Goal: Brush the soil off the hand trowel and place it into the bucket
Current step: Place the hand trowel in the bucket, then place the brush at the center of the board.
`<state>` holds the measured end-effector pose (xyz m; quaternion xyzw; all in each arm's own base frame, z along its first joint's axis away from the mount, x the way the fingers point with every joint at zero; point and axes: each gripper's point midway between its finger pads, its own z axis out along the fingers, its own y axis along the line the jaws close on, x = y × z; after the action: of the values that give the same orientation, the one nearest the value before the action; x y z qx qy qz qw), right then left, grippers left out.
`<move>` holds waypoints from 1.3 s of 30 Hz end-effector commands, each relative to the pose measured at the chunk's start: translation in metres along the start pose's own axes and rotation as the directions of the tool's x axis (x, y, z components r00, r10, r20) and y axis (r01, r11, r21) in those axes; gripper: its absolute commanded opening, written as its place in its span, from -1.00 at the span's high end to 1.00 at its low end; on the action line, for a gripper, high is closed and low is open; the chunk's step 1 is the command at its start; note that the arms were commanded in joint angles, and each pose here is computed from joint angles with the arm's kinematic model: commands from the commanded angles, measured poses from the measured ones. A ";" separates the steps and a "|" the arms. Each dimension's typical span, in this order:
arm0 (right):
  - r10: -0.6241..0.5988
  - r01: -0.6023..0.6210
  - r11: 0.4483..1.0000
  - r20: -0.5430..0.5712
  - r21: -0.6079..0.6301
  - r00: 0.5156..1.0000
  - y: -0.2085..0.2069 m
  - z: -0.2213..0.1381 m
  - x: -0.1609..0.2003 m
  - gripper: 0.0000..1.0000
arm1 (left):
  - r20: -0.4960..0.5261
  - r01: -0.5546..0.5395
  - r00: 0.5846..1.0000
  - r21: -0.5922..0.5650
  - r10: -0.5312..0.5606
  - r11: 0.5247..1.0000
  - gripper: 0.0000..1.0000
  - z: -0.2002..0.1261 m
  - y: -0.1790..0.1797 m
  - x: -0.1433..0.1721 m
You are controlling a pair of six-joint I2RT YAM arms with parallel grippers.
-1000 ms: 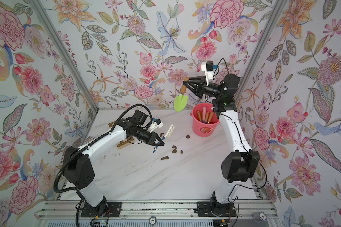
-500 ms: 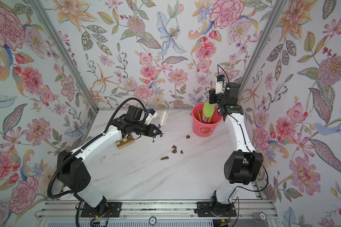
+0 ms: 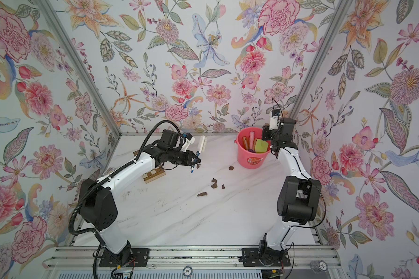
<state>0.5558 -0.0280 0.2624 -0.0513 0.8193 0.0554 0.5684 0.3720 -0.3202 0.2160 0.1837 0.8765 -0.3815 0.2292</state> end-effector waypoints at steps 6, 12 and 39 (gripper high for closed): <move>0.005 -0.006 0.998 -0.024 -0.056 1.000 0.010 0.019 0.022 0.47 | 0.055 -0.007 0.998 0.002 0.007 1.000 1.00 -0.003 -0.006 -0.019; 0.014 -0.014 0.997 -0.008 -0.072 1.000 0.017 0.020 0.015 0.14 | 0.056 -0.010 0.998 0.004 0.009 1.000 1.00 -0.005 -0.008 -0.018; 0.156 -0.125 0.970 0.134 -0.209 0.979 0.265 -0.150 -0.041 -0.98 | -0.129 -0.049 0.992 -0.337 0.006 0.940 1.00 -0.037 0.065 0.118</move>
<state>0.4077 0.2065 0.3778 -0.1167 0.7447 0.1755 0.6333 0.3095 -0.2472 0.1558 0.1707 0.9278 -0.2509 0.2169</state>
